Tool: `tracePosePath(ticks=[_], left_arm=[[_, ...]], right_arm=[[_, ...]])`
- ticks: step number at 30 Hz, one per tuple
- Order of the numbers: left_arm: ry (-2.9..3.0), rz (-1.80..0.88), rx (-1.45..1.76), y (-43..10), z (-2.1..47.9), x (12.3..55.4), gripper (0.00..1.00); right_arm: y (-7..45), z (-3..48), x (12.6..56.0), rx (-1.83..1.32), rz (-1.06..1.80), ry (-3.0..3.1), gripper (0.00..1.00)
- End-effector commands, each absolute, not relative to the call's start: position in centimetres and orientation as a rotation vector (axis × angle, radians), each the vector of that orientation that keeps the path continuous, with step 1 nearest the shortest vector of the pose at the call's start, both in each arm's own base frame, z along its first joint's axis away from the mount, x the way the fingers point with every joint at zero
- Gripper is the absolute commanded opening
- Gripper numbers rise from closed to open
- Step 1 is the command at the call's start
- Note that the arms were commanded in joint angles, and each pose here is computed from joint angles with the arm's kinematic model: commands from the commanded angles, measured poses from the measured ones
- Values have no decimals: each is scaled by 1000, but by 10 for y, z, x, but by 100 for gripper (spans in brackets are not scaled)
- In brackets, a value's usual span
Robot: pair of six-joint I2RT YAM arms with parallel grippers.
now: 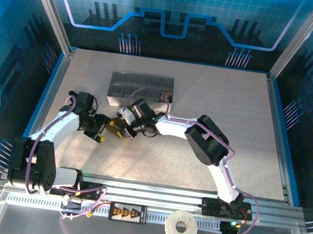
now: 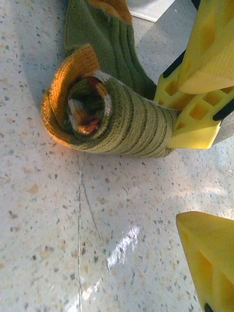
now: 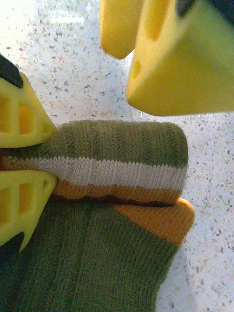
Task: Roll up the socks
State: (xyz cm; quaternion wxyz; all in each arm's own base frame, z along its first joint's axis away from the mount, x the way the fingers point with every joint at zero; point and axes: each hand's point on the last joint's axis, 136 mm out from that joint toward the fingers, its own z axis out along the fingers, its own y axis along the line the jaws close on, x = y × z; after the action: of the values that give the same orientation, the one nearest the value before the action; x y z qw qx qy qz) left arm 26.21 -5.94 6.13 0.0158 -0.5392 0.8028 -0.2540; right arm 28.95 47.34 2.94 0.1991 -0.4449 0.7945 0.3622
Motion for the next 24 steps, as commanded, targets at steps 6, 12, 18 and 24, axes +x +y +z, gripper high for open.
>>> tracePosePath(ticks=[6, 12, 18, 24], left_arm=[[2514, -846, -1561, -62, 49, 282, 58], [2532, -828, -1541, -64, 43, 278, 53], [2564, -816, -1491, -69, 36, 284, 49], [2598, -757, -1484, -69, 24, 285, 47]], right_arm=[[404, -81, 255, -936, 1051, 2898, 0], [405, -84, 260, -872, 1067, 2967, 0], [405, -86, 264, -799, 1078, 3021, 0], [402, -90, 266, -698, 1102, 3070, 0]])
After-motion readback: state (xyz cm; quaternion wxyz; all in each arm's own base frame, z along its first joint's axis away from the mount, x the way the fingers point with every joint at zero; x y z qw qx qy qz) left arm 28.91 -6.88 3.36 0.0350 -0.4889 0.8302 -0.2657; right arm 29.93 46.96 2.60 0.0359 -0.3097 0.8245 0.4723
